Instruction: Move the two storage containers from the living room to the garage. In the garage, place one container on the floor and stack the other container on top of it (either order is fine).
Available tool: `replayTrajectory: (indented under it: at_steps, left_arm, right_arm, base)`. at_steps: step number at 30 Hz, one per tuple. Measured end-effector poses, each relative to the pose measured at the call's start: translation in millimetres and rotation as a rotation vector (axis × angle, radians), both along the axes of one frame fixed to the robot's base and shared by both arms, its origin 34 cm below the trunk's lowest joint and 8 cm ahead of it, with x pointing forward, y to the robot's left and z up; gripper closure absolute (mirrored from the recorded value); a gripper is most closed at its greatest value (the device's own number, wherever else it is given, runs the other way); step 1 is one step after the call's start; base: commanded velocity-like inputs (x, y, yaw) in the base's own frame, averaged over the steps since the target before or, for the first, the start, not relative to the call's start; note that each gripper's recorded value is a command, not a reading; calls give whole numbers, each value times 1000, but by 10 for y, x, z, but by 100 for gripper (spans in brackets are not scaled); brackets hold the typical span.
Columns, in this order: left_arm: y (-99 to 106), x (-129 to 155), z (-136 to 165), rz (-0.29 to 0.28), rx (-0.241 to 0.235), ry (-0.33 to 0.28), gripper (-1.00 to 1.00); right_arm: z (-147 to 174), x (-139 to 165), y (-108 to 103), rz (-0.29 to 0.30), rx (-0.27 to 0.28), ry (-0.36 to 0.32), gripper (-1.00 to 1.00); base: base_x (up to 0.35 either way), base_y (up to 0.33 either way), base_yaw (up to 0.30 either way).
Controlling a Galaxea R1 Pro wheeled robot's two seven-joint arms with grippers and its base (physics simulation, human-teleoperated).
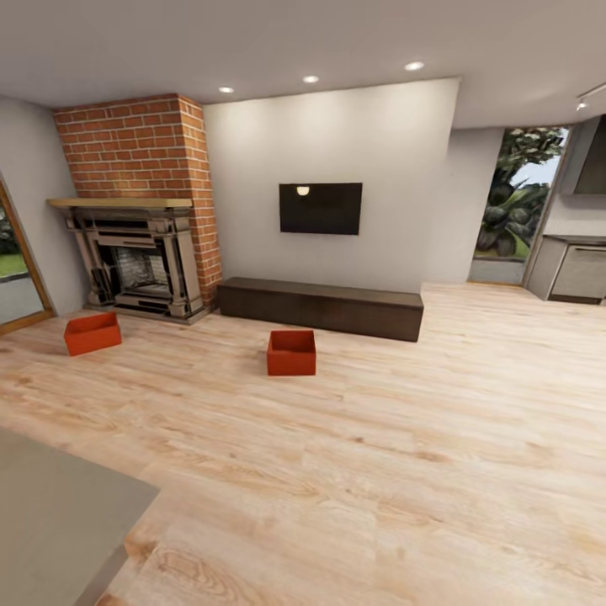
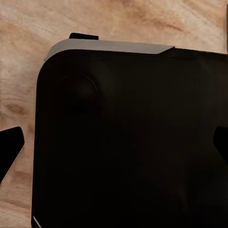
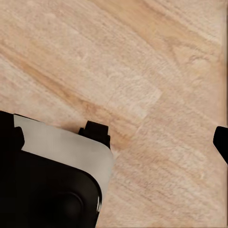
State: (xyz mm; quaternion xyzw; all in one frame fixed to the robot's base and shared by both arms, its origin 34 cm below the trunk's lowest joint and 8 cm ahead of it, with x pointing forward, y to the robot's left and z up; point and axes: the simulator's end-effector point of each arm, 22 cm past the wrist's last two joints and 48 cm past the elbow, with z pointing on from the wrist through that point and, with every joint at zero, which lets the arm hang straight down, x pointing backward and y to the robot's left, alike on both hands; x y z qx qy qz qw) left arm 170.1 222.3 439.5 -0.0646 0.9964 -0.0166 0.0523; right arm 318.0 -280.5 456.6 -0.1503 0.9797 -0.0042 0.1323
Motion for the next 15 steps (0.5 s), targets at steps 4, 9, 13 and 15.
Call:
replayTrajectory:
  at_steps: [4,9,13,15]
  left_arm:
    - [4,0,0,0,0,0,-100]
    - [4,0,0,0,1,0,-100]
    - [4,0,0,0,0,0,-100]
    - [2,-2,0,0,0,1,-100]
  right_arm:
    - [1,1,-6,0,-1,-1,-100]
    - [2,4,-15,0,-2,-2,-100]
    - [2,4,-12,0,-1,-2,-100]
    - [2,5,-17,0,-2,-2,-100]
  base:
    - [322,0,0]
    - [322,0,0]
    - [322,0,0]
    - [322,0,0]
